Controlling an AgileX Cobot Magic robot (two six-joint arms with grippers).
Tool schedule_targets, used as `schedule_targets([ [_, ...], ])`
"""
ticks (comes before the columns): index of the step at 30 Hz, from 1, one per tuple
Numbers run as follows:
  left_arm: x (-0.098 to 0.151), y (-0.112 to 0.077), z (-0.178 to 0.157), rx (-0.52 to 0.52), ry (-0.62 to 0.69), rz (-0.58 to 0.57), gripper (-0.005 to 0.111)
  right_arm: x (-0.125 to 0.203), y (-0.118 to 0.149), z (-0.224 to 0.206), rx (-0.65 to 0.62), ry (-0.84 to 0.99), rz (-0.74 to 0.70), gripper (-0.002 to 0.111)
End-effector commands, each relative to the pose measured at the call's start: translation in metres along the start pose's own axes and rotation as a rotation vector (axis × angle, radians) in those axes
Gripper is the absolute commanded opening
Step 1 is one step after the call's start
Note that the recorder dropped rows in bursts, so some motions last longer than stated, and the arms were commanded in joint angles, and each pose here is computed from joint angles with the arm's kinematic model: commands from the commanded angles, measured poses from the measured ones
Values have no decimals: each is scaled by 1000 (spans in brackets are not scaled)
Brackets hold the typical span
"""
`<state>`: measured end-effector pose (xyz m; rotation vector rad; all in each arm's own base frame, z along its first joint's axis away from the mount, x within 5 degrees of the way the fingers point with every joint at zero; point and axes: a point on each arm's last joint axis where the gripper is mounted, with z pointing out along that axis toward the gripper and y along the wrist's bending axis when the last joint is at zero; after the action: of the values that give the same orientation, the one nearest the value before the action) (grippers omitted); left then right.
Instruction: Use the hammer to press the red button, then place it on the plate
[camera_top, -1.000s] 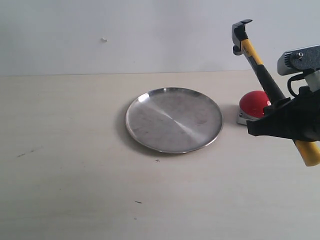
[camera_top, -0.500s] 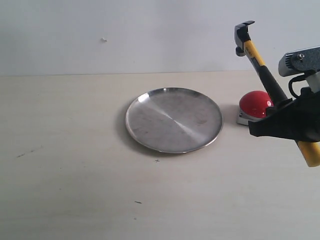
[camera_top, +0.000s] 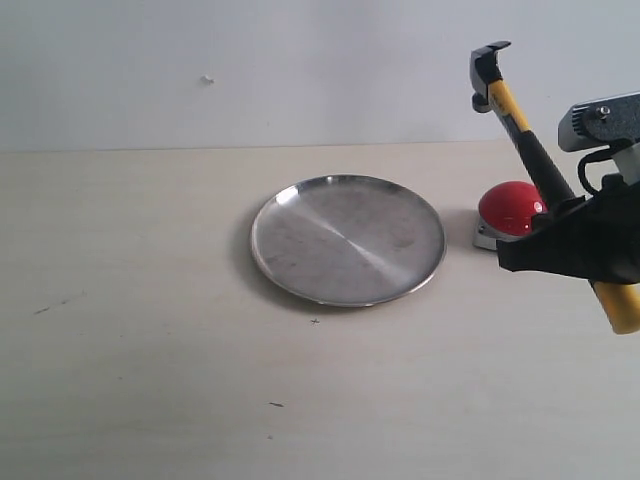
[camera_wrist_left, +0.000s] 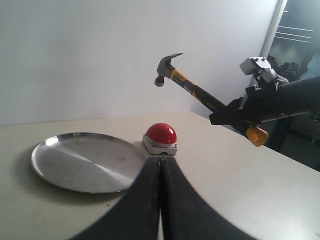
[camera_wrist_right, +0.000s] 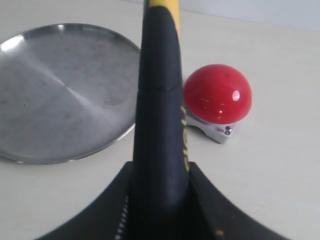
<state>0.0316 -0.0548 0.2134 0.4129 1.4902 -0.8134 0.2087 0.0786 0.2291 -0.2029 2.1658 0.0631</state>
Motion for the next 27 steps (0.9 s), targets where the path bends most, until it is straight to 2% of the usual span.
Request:
schedule_targets([
  [1,1,0,0,4,-1,0,0,-5,-3,-4,24,-38,119,0],
  [6,1,0,0,4,-1,2,0,-5,-4,-3,16,-106,255,0],
  [10,1,0,0,4,-1,2,0,0,-2,-4,-63,-226,443,0],
  [13,1,0,0,4,-1,2,0,5,-3,-3,-55,-233,347,0],
  [15,1,-1,0,6,0,1,0,10,-3,-3,-32,-174,225,0],
  [17,1,-1,0,6,0,1,0,12,-5,-2,-15,-155,221,0],
  [20,1,-1,0,6,0,1,0,16,-10,-1,-10,-155,320,0],
  [24,1,-1,0,6,0,1,0,23,-17,2,-66,-111,365,0],
  [27,1,-1,0,6,0,1,0,27,-28,4,-41,-67,303,0],
])
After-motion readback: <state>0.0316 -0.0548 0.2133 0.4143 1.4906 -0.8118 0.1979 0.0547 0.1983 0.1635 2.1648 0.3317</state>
